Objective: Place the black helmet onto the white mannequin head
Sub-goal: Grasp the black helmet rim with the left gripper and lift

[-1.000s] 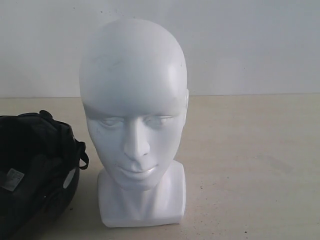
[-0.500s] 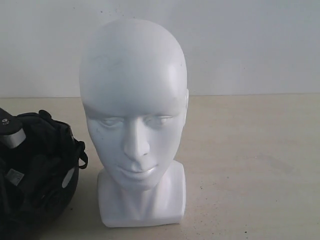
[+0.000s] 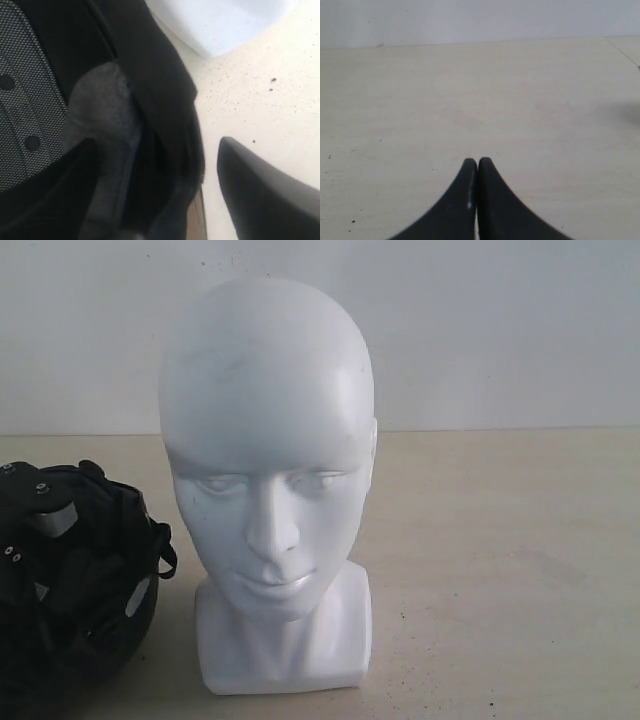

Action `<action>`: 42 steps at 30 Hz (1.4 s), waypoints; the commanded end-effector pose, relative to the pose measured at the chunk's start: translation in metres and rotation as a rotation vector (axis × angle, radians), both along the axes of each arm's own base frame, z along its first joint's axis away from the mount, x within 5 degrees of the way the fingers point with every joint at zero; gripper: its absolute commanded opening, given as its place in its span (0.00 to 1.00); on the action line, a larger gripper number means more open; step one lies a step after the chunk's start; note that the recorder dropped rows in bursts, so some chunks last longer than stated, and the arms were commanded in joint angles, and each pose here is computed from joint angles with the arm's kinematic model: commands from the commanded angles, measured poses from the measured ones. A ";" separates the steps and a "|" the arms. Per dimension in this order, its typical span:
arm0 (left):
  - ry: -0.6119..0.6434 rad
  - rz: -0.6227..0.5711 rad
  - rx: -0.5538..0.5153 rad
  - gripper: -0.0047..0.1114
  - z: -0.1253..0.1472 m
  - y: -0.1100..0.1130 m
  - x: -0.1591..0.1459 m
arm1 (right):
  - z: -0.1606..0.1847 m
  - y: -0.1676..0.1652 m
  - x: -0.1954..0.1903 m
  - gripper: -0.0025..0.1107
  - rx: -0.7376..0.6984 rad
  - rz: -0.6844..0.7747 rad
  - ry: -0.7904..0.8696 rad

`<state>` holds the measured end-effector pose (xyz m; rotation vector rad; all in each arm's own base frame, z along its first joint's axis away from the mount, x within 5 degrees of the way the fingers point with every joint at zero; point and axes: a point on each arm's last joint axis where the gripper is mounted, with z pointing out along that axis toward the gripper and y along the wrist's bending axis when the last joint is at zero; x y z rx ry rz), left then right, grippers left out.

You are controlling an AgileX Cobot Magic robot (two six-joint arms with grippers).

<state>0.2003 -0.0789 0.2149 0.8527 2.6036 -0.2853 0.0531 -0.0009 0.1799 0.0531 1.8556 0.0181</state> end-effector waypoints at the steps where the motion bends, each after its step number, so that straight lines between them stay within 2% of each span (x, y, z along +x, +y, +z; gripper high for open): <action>1: 0.000 -0.001 -0.001 0.60 -0.006 -0.002 0.004 | 0.000 0.000 0.000 0.02 -0.006 0.002 -0.007; 9: 0.037 0.019 0.034 0.60 -0.034 -0.005 0.021 | 0.000 0.000 0.000 0.02 -0.006 0.002 -0.007; 11: 0.048 0.018 0.044 0.57 -0.041 -0.005 0.025 | 0.000 0.000 0.000 0.02 -0.006 0.002 -0.007; 16: 0.032 0.010 0.057 0.34 -0.045 -0.005 0.028 | 0.000 0.000 0.000 0.02 -0.006 0.002 -0.007; 18: 0.024 -0.021 0.087 0.14 -0.046 -0.004 0.028 | 0.000 0.000 0.000 0.02 -0.006 0.002 -0.007; 19: 0.024 -0.025 0.092 0.08 -0.046 -0.003 0.028 | 0.000 0.000 0.000 0.02 -0.006 0.002 -0.007; 21: 0.019 -0.029 0.089 0.08 -0.042 -0.003 0.026 | 0.000 0.000 0.000 0.02 -0.006 0.002 -0.007; 23: -0.009 0.016 0.071 0.08 -0.030 -0.002 0.024 | 0.000 0.000 0.000 0.02 -0.006 0.002 -0.007; 26: -0.028 -0.009 0.107 0.08 -0.015 0.003 0.018 | 0.000 0.000 0.000 0.02 -0.006 0.002 -0.007; 29: -0.070 0.031 0.109 0.08 0.003 0.008 0.009 | 0.000 0.000 0.000 0.02 -0.006 0.002 -0.007; 42: -0.253 0.075 0.015 0.08 0.064 0.023 -0.044 | 0.000 0.000 0.000 0.02 -0.006 0.002 -0.007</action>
